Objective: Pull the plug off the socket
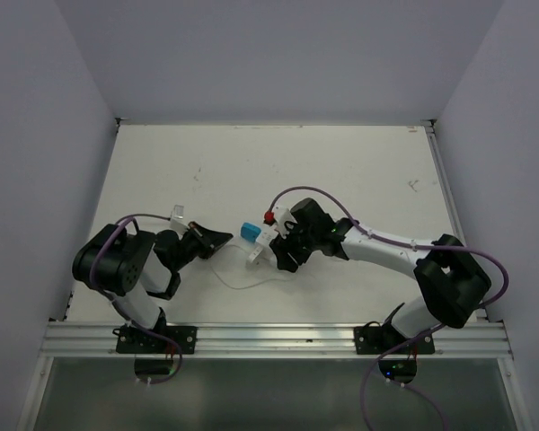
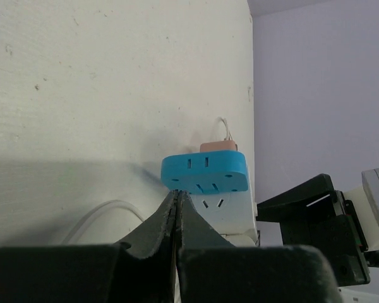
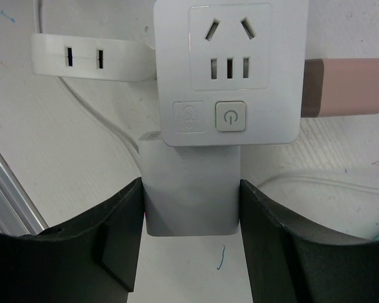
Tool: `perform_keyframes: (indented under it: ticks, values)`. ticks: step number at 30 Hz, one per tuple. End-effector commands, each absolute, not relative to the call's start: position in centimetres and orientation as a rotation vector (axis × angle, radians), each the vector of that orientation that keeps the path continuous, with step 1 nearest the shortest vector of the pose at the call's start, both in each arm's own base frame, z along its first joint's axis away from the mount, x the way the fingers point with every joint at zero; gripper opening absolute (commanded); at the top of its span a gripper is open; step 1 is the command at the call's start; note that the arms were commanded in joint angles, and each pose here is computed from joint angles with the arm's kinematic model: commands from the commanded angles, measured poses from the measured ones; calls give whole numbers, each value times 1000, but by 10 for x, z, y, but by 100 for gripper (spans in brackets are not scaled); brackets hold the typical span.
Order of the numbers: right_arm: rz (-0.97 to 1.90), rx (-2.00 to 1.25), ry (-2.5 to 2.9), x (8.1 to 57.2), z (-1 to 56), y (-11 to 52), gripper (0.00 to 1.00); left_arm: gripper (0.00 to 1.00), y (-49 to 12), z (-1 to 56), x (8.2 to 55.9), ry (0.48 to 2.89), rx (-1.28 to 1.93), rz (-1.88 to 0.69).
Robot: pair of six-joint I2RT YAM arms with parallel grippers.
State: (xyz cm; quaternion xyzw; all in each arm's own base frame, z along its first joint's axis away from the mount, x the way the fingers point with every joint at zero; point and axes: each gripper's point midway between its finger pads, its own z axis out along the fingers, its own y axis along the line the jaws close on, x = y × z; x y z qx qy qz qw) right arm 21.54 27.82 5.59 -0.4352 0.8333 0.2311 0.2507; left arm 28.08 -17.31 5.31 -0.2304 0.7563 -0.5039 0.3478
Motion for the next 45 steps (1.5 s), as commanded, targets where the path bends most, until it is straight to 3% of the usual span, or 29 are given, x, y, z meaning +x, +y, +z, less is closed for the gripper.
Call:
perform_keyframes:
  ticks: [1,3,6,7,10,13,17,26,34,37,45]
  values:
    - [618,-1083,2238,227,67,281,0,3,-176,100,286,1789,-429,-1358]
    - [623,-1053,2224,231,71,284,0,14,-175,103,284,1793,-418,-1346]
    - [630,-983,2216,238,78,288,0,40,-172,105,284,1828,-393,-1283]
    - [630,-953,2217,240,80,289,0,56,-169,106,284,1847,-389,-1240]
    - [615,-867,2207,250,86,292,0,86,-161,111,282,1855,-392,-1166]
    - [617,-800,2214,255,85,298,0,98,-156,114,277,1868,-392,-1125]
    - [595,-711,2247,259,80,305,0,100,-153,106,269,1915,-416,-1083]
    - [676,-550,2294,253,74,328,57,100,-157,100,254,1984,-494,-1039]
    - [743,-554,2271,248,94,336,90,100,-184,98,241,2023,-444,-1098]
    - [744,-554,2264,246,100,334,98,100,-189,100,238,2021,-442,-1122]
    - [554,-506,2214,253,127,291,99,100,-200,108,237,2013,-442,-1125]
